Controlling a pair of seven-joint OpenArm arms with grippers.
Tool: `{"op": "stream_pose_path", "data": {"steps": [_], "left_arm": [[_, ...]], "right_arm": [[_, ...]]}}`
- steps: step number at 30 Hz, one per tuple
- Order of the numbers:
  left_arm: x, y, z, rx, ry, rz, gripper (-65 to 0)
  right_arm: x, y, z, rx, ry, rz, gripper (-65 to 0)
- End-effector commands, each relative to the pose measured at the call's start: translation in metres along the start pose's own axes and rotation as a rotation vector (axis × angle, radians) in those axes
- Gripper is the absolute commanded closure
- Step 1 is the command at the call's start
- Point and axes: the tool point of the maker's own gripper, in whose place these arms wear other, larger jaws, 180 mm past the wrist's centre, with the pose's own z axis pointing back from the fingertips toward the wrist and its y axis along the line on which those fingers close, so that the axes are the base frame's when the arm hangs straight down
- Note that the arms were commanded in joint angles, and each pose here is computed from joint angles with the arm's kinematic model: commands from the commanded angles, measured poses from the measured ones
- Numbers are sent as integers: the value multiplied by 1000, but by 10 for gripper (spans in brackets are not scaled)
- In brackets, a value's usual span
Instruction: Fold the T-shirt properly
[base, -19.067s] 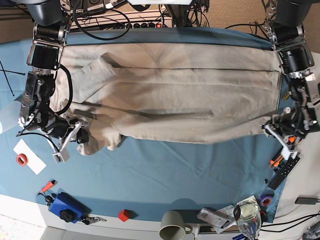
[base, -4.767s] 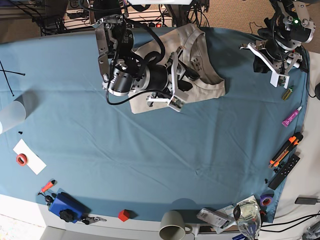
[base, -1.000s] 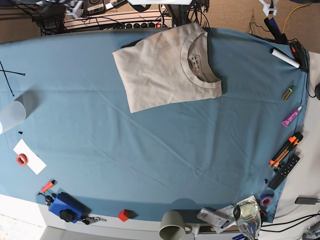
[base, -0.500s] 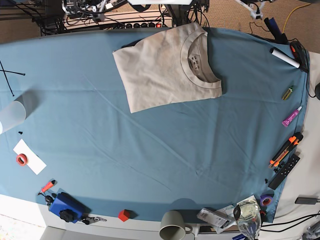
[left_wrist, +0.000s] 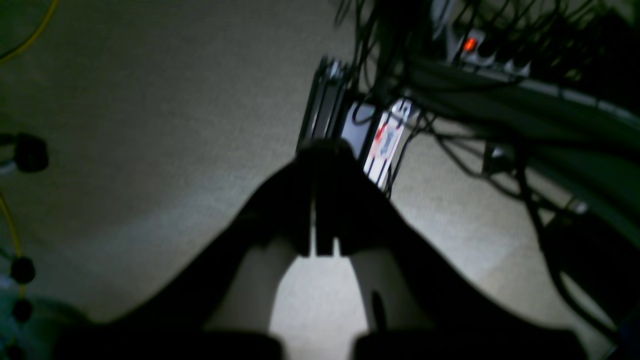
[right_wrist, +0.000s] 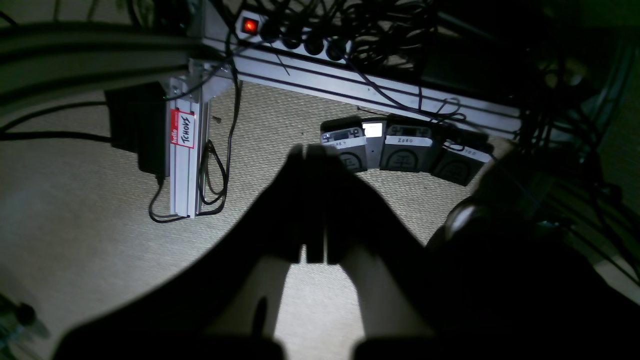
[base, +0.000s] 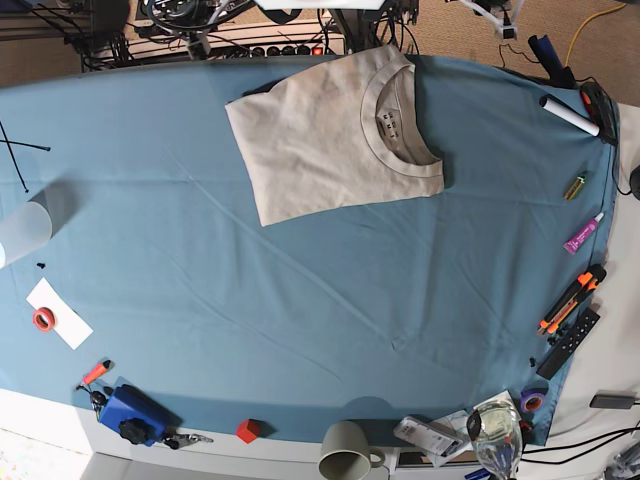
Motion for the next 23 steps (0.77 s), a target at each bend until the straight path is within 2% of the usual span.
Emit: {"op": "stream_pose_path", "data": {"steps": [1, 7, 23], "left_arm": [[2, 1, 1, 1, -26, -13, 0], [7, -9, -2, -3, -58, -62, 0], [6, -10, -1, -5, -58, -58, 0]], "right_arm": [[2, -6, -1, -19, -5, 13, 0], [12, -2, -8, -3, 4, 78, 0], [13, -9, -7, -11, 8, 85, 0]]}}
